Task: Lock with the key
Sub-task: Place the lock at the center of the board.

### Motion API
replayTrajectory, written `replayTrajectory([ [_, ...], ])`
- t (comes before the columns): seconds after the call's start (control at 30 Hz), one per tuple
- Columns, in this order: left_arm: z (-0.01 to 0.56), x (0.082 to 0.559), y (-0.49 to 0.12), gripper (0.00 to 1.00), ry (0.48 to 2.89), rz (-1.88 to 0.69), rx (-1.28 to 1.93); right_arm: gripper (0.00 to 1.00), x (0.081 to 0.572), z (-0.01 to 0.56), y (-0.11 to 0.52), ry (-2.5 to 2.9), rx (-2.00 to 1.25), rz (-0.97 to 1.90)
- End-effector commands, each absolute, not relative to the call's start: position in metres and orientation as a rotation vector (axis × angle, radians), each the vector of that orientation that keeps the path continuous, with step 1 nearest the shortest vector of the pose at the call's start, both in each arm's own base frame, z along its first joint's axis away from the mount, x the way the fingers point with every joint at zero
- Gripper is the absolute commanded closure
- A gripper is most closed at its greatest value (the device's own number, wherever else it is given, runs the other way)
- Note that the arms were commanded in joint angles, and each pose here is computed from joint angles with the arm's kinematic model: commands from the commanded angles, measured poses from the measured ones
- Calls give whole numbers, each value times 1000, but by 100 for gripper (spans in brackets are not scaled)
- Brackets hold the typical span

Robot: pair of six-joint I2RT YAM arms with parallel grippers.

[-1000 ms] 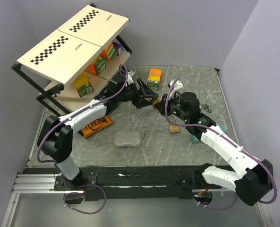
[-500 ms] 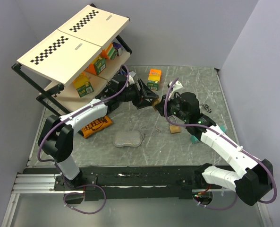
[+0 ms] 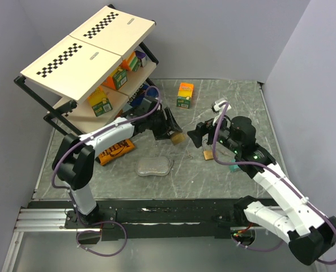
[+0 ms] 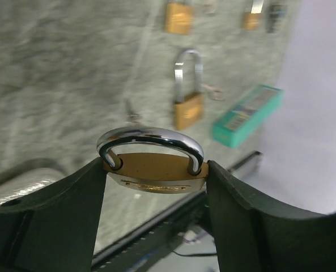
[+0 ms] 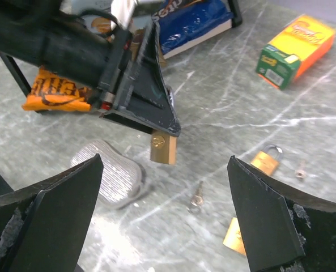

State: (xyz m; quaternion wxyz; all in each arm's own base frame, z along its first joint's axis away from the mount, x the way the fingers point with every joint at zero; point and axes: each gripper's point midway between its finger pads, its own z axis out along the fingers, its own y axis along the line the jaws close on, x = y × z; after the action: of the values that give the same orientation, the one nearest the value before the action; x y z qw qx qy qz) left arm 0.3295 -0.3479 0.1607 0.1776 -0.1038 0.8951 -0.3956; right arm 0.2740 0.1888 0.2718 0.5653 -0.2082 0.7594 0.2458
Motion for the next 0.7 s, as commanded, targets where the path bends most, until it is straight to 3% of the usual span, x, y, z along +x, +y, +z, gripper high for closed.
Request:
replayTrajectory([
  [0.0, 160, 335, -353, 99, 2543, -985, -174, 1, 265, 273, 170, 1784, -511, 517],
  [0.37, 109, 346, -365, 99, 2639, -720, -114, 1, 267, 265, 146, 1812, -482, 467],
  [0.67, 78, 329, -362, 99, 2736, -657, -163, 1, 270, 259, 139, 1824, -472, 454],
])
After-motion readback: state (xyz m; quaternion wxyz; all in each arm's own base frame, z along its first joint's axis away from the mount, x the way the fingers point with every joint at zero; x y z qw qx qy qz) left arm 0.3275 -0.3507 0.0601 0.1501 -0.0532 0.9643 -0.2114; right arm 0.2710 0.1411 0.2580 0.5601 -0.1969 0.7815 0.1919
